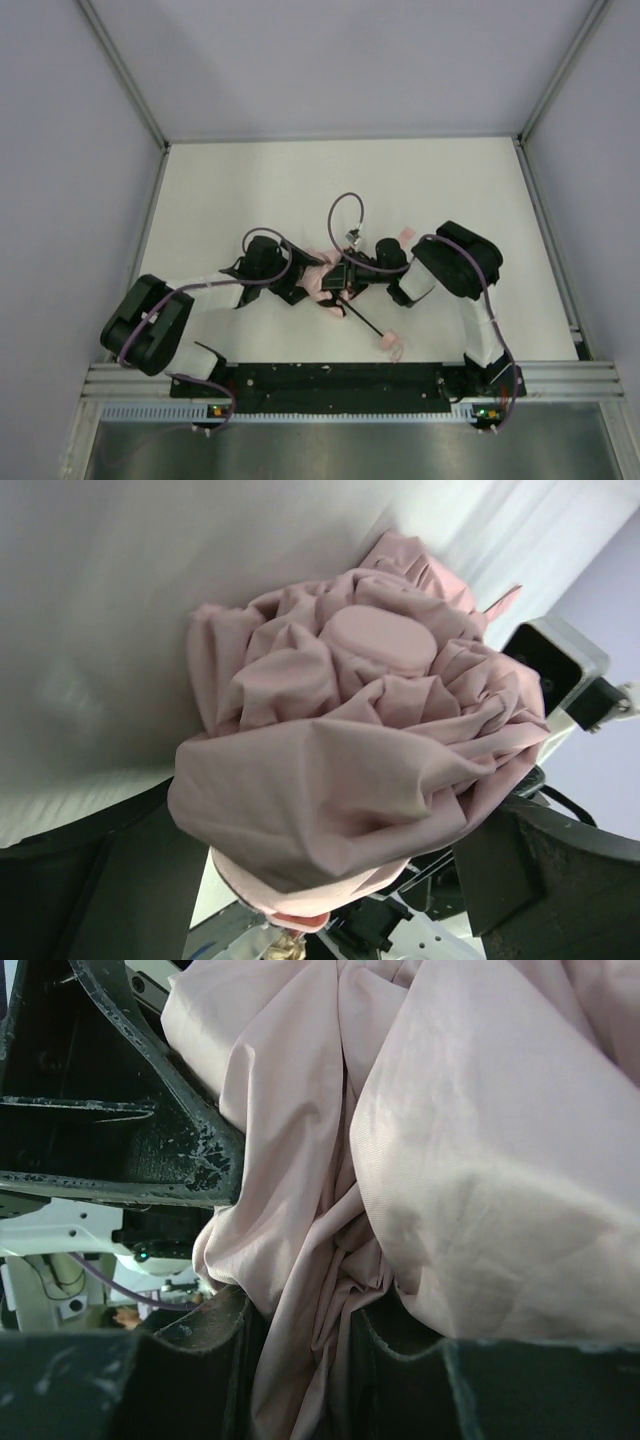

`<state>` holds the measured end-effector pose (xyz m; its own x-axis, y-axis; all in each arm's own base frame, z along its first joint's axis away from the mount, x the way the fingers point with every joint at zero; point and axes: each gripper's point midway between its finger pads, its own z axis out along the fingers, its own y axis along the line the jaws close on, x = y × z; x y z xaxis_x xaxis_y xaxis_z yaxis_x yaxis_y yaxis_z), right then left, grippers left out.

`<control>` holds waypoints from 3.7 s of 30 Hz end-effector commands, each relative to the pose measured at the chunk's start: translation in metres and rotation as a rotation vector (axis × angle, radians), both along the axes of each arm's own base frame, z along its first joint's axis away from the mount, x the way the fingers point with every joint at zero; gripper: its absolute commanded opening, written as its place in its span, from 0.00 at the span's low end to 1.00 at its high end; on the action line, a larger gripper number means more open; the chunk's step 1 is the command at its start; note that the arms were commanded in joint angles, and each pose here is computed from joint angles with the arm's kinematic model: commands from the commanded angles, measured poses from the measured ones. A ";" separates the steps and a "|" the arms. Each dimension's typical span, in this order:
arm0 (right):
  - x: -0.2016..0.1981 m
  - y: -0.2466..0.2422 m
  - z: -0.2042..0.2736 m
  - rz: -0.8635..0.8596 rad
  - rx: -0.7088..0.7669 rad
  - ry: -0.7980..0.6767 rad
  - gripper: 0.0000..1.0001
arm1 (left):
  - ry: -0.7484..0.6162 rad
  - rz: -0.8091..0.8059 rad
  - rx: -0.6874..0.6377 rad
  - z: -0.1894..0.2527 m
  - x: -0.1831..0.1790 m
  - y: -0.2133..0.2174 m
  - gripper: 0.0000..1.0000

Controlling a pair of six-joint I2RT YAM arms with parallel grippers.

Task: Put away the umbrella

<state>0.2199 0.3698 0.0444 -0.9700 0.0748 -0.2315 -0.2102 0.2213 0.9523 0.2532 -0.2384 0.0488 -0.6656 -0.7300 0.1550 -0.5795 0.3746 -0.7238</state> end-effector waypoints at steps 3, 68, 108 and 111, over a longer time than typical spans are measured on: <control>-0.032 -0.015 -0.040 0.083 -0.047 0.240 0.00 | 0.010 0.063 0.155 -0.043 0.001 0.022 0.81; 0.154 -0.089 -0.027 -0.618 -0.259 0.190 0.00 | -0.642 0.078 -0.185 0.093 0.018 0.013 0.00; 0.091 -0.089 0.123 -0.127 -0.713 -0.737 0.77 | -0.148 -0.047 0.269 -0.011 0.002 0.036 0.00; 0.067 -0.052 0.129 -0.064 -0.651 -0.873 0.77 | -0.117 -0.034 0.289 -0.011 0.001 0.039 0.00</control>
